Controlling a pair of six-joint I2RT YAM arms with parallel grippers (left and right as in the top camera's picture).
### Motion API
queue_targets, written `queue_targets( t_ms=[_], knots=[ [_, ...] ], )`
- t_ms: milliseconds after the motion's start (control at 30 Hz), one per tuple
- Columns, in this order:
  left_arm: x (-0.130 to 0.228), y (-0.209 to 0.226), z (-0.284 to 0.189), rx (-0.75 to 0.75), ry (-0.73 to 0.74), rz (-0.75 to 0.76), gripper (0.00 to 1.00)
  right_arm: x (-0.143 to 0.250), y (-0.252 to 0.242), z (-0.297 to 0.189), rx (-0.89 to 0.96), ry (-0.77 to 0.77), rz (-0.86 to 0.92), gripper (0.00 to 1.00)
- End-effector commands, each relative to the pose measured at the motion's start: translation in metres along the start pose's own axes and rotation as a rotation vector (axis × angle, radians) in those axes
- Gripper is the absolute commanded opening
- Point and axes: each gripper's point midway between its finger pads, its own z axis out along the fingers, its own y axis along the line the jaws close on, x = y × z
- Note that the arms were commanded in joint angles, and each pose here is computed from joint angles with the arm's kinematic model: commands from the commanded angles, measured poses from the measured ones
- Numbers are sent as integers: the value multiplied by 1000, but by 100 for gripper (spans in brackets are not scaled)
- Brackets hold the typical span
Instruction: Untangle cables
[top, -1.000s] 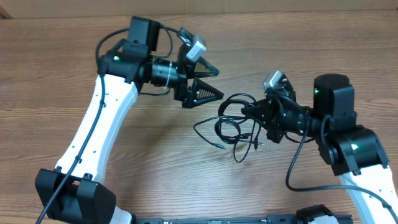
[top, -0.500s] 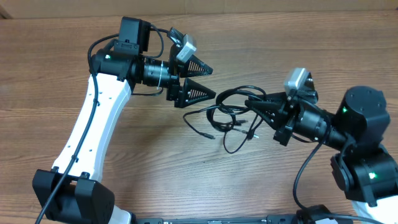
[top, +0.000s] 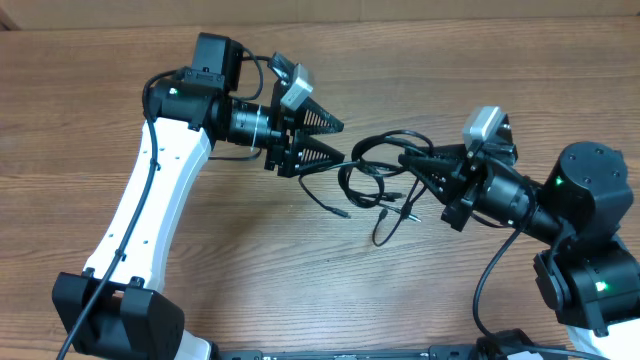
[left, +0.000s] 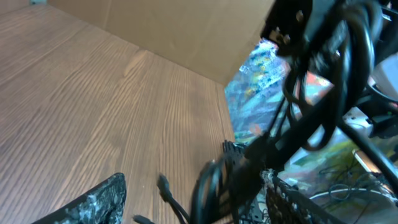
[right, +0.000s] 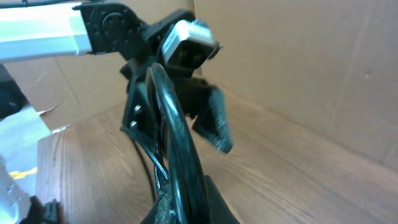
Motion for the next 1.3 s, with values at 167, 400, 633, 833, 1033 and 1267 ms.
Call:
queue_targets(
  t_ms=[167,400,633,833,1033,1267],
  knots=[
    [-2,-17,-2,42,-17,170,96,-30,-1,-10,11,-97,28,4],
    [-1,-23,7,65,-8,227,100,-27,24,-9,-160,-80,26,4],
    [2,-29,18,93,14,262,94,-19,27,-1,-229,-49,70,4],
    [2,-29,18,92,14,261,9,-18,25,0,-229,-45,75,4],
    [2,-28,17,89,14,261,4,-18,25,0,-227,-44,77,15],
    [4,-26,17,79,26,260,4,-13,18,2,-184,-26,104,54]
  ],
)
